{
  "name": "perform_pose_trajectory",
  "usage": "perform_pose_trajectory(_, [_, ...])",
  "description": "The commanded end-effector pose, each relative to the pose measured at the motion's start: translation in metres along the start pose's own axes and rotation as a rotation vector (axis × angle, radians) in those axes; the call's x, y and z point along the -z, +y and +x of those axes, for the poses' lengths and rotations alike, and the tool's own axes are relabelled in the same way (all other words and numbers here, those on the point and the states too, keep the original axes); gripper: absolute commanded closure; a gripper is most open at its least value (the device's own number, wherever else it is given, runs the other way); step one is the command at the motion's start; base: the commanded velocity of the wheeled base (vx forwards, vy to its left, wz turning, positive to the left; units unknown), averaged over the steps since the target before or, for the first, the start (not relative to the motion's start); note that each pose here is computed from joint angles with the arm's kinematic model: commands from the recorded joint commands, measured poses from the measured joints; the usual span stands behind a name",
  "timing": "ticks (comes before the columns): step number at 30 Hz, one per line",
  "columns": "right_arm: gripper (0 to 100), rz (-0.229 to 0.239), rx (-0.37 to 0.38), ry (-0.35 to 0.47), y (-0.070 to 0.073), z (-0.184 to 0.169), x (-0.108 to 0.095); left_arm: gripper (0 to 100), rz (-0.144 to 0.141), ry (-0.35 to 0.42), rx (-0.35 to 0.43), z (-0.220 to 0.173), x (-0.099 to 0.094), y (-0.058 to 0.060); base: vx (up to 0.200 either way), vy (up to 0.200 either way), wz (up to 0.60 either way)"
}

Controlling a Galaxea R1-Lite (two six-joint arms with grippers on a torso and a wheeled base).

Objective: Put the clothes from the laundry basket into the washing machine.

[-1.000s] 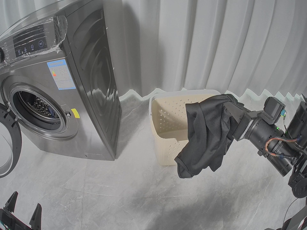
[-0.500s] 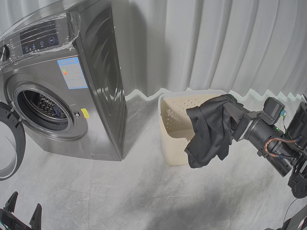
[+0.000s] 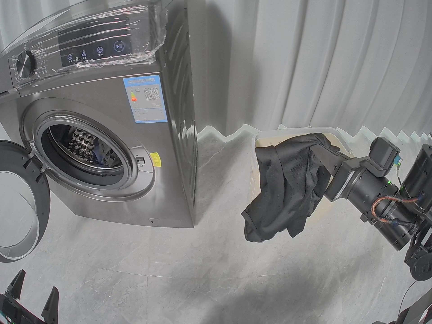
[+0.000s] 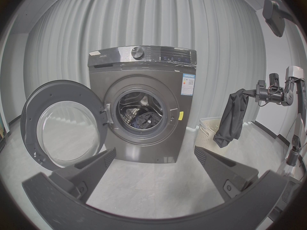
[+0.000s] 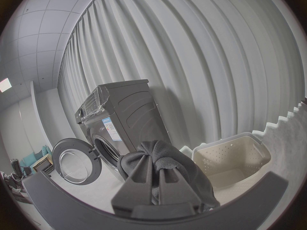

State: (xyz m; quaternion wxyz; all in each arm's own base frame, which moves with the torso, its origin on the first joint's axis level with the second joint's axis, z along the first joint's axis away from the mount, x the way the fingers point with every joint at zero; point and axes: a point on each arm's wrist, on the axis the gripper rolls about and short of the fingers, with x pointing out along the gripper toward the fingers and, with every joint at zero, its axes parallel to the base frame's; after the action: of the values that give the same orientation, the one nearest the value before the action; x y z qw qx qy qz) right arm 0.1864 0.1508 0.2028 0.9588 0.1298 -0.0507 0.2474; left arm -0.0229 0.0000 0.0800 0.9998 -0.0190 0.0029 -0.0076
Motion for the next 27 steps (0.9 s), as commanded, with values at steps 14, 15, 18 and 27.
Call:
perform_pose_trajectory(14, [100,0.005,-0.014,0.016,0.0026,0.0009,0.0039,0,0.001,-0.001,0.000,-0.0001,0.0045,0.0002,0.000,0.186,0.00])
perform_pose_trajectory(15, [100,0.006,-0.017,0.015,0.0034,0.0010,0.0037,0,0.001,-0.001,0.000,-0.0001,0.0045,0.0002,0.000,0.000,0.00])
perform_pose_trajectory(18, [100,0.007,-0.019,0.017,0.0036,0.0007,0.0042,0,0.003,-0.001,0.000,-0.0001,0.0045,0.0002,0.000,0.000,0.00])
perform_pose_trajectory(27, [100,0.008,-0.018,0.018,0.0036,0.0012,0.0048,0,0.000,-0.001,0.000,-0.0001,0.0045,0.0002,-0.156,0.000,0.00])
